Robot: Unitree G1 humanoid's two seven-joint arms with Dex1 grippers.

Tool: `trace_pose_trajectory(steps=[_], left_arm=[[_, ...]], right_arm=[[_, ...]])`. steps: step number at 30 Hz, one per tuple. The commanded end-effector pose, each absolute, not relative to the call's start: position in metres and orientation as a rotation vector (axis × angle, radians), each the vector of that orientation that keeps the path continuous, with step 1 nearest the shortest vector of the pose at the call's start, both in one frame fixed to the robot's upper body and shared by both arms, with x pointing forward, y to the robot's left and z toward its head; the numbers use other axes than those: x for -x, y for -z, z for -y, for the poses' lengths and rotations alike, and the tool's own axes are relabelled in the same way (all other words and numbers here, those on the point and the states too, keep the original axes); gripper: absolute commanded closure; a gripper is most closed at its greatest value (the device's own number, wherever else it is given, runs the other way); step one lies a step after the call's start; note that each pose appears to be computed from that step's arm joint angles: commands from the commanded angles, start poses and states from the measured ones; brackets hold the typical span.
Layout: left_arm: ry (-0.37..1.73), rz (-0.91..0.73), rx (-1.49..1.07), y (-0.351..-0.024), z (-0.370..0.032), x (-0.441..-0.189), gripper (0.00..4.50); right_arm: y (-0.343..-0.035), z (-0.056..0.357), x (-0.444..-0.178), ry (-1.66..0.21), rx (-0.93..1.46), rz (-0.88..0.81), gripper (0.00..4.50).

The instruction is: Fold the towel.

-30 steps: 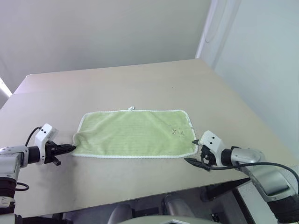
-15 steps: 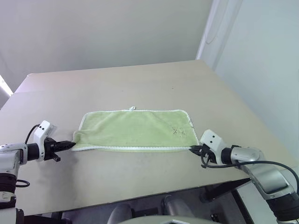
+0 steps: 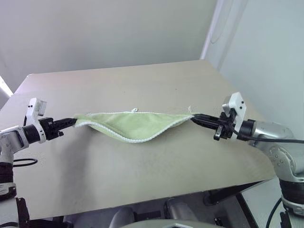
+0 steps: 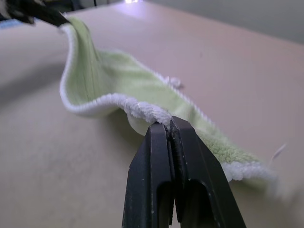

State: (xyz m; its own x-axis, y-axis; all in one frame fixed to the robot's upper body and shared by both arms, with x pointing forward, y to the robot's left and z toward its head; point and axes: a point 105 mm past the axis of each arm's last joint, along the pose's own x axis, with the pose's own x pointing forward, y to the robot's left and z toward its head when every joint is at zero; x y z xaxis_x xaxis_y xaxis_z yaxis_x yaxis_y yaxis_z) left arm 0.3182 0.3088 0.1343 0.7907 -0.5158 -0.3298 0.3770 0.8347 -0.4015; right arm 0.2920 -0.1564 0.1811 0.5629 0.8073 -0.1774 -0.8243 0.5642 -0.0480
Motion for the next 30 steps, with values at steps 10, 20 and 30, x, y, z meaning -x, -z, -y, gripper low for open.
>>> trace_pose_trajectory(steps=[10,20,30], left_arm=[[0.416,-0.279,0.461,-0.180,-0.297,-0.366,4.50],[0.368,-0.152,0.501,-0.217,-0.299,-0.404,4.50],[0.458,-0.293,0.417,-0.191,-0.312,-0.359,4.50]], right_arm=[[-0.192,0.169,-0.351,-0.797,0.242,-0.071,4.47],[-0.236,0.186,-0.387,-0.625,0.242,0.086,4.47],[-0.199,0.182,-0.332,-0.812,0.269,-0.035,4.47]])
